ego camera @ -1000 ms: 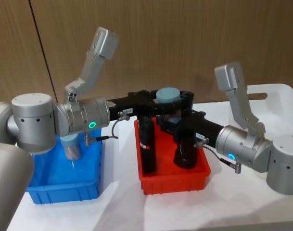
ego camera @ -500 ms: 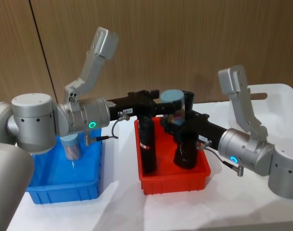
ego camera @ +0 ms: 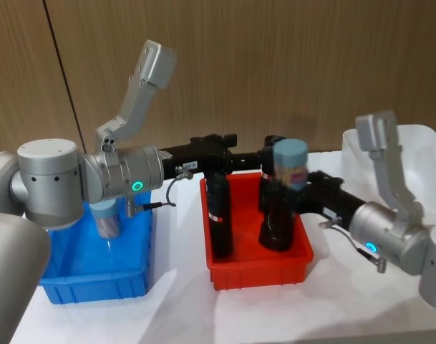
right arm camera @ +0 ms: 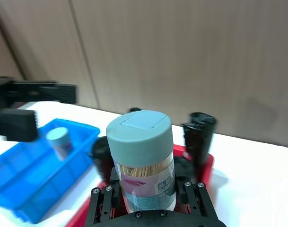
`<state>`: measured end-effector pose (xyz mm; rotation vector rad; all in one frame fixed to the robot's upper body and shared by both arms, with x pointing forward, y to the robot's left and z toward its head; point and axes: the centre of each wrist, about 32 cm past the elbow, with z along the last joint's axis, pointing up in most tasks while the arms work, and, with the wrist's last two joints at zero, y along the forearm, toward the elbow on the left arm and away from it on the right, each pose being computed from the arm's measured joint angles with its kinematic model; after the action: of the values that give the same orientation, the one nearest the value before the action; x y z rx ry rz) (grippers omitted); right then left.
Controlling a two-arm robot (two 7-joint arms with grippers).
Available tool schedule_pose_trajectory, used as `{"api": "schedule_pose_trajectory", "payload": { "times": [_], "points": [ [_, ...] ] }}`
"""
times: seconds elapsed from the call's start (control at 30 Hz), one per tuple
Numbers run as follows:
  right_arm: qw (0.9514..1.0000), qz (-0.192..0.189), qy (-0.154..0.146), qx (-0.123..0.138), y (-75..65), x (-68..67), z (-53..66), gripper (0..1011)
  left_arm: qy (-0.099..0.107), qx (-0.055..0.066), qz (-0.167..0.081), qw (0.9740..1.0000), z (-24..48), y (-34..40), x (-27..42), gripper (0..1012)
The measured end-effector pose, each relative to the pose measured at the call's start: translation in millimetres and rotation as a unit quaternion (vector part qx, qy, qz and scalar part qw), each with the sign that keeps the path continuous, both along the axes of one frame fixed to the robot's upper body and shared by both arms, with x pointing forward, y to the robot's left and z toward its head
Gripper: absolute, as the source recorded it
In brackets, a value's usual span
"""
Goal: Pick the cotton swabs from the blue box and place them into the white box.
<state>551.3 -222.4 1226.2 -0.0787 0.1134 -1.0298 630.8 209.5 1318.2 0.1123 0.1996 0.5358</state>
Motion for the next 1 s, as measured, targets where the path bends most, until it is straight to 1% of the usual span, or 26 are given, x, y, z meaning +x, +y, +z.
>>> {"api": "schedule_pose_trajectory", "payload": {
  "times": [0.03, 0.17, 0.27, 0.33, 0.37, 0.4, 0.5, 0.6, 0.63, 0.67, 0.73, 0.83, 0.93, 0.97, 1.0],
  "points": [
    [0.9999, -0.010, -0.001, -0.001, -4.0, -1.0, -1.8, 646, 0.000, 0.000, 0.000, 1.0000, 0.0, 0.0, 0.0, 1004],
    [0.9995, -0.030, -0.004, -0.003, -11.7, -2.6, -4.4, 646, 0.000, 0.000, 0.000, 1.0000, 0.0, 0.0, 0.0, 1004],
    [0.9983, -0.058, -0.008, -0.007, -23.3, -4.3, -7.2, 646, 0.000, 0.000, 0.000, 1.0000, 0.0, 0.0, 0.0, 1004],
    [0.9979, -0.064, -0.008, -0.008, -26.1, -4.4, -7.8, 646, 0.000, 0.000, 0.000, 1.0000, 0.0, 0.0, 0.0, 1004],
    [0.9970, -0.076, -0.009, -0.009, -31.5, -4.8, -9.0, 646, 0.000, 0.000, 0.000, 1.0000, 0.0, 0.0, 0.0, 1004],
    [0.9966, -0.081, -0.010, -0.009, -33.3, -4.9, -9.5, 646, 0.000, 0.000, 0.000, 1.0000, 0.0, 0.0, 0.0, 1004],
    [0.9936, -0.111, -0.012, -0.014, -47.6, -4.8, -12.3, 646, 0.000, 0.000, 0.000, 1.0000, 0.0, 0.0, 0.0, 1004],
    [0.9914, -0.129, -0.014, -0.017, -55.8, -4.3, -13.6, 646, 0.000, 0.000, 0.000, 1.0000, 0.0, 0.0, 0.0, 1004],
    [0.9899, -0.140, -0.014, -0.019, -61.1, -3.8, -14.7, 646, 0.000, 0.000, 0.000, 1.0000, 0.0, 0.0, 0.0, 1004],
    [0.9899, -0.140, -0.014, -0.019, -61.1, -3.8, -14.7, 646, 0.000, 0.000, 0.000, 1.0000, 0.0, 0.0, 0.0, 1004],
    [0.9862, -0.163, -0.015, -0.023, -73.4, -1.1, -16.5, 646, 0.000, 0.000, 0.000, 1.0000, 0.0, 0.0, 0.0, 1004],
    [0.9836, -0.178, -0.016, -0.027, -81.5, 1.8, -17.4, 646, 0.000, 0.000, 0.000, 1.0000, 0.0, 0.0, 0.0, 1004],
    [0.9795, -0.198, -0.016, -0.033, -92.9, 8.0, -18.3, 646, 0.000, 0.000, 0.000, 1.0000, 0.0, 0.0, 0.0, 1004],
    [0.9795, -0.198, -0.016, -0.033, -92.9, 8.0, -18.3, 646, 0.000, 0.000, 0.000, 1.0000, 0.0, 0.0, 0.0, 1004],
    [0.9779, -0.205, -0.015, -0.036, -97.1, 10.5, -20.0, 646, 0.000, 0.000, 0.000, 1.0000, 0.0, 0.0, 0.0, 1004]
  ]
}}
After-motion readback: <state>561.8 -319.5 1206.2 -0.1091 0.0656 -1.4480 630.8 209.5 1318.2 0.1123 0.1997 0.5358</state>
